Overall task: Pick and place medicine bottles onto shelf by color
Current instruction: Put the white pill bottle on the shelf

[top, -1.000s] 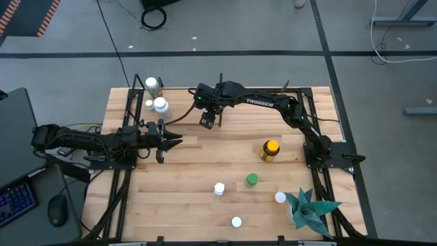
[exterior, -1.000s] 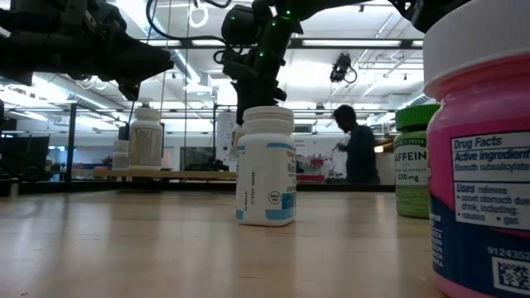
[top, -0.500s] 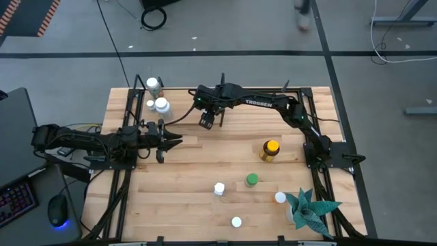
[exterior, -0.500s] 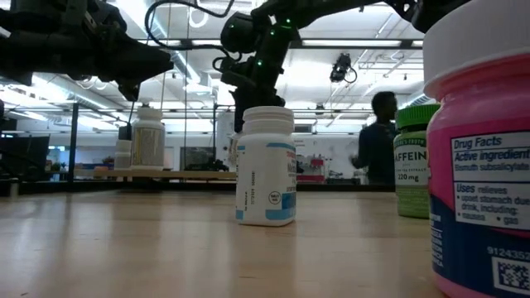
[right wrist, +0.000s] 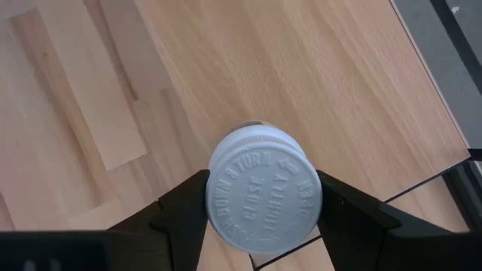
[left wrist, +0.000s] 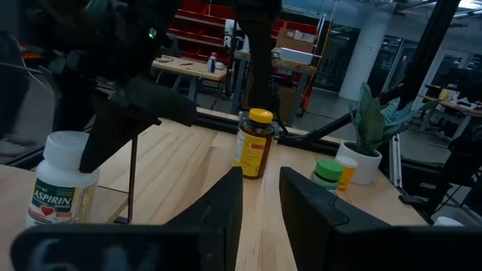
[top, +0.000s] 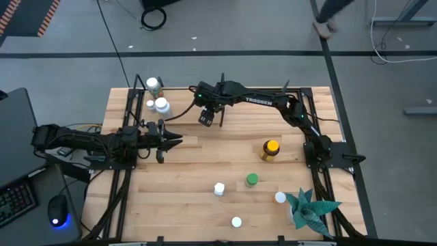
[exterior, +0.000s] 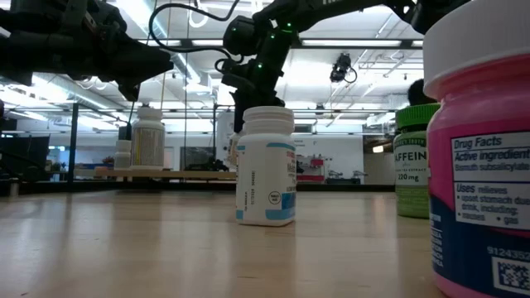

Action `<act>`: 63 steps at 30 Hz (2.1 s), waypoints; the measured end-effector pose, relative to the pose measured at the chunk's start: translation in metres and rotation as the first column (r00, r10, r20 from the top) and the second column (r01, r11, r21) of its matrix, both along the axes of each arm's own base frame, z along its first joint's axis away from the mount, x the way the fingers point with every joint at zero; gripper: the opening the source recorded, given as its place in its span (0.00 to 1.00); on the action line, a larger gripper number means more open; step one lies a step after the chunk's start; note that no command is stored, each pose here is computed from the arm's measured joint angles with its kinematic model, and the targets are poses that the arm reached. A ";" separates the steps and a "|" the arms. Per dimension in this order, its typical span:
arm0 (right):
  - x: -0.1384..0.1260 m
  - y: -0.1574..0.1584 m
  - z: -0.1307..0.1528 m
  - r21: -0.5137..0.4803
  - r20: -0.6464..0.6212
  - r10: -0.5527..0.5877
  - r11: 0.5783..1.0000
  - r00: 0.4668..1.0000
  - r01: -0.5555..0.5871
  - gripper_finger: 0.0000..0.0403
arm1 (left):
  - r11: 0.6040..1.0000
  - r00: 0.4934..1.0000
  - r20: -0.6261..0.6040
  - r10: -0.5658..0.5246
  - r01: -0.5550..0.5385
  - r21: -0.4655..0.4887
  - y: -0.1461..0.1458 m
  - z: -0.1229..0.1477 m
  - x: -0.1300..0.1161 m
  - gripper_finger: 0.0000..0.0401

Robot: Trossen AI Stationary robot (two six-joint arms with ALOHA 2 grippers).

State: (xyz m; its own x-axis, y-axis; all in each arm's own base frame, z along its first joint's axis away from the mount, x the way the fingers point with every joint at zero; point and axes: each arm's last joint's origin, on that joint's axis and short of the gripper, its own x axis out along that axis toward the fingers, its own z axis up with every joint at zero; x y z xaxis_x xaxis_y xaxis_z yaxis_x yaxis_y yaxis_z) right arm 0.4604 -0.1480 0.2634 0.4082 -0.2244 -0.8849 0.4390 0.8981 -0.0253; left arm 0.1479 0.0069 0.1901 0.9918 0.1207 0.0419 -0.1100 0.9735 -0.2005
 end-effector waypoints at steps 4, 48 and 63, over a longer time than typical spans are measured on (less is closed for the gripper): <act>-0.001 -0.002 0.000 0.002 0.002 -0.004 1.000 1.000 0.004 0.63 | 1.000 1.000 0.000 0.000 0.000 0.000 0.000 0.000 0.000 0.24; -0.017 0.152 0.027 0.134 -0.276 0.118 0.987 0.954 -0.084 0.79 | 1.000 1.000 0.004 -0.018 0.018 -0.006 -0.001 0.000 0.000 0.22; -0.027 0.208 0.022 0.202 -0.289 0.147 0.975 0.946 -0.090 0.75 | 1.000 0.999 0.022 -0.026 0.025 0.010 -0.001 0.002 0.000 0.22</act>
State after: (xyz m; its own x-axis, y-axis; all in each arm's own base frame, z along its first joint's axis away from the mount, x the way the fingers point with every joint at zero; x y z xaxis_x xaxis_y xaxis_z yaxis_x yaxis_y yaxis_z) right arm 0.4338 0.0597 0.2857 0.1305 -0.0125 -0.9914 0.3268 0.9446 0.0311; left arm 0.1479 0.0062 0.1925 0.9934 0.0948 0.0649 -0.0807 0.9779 -0.1927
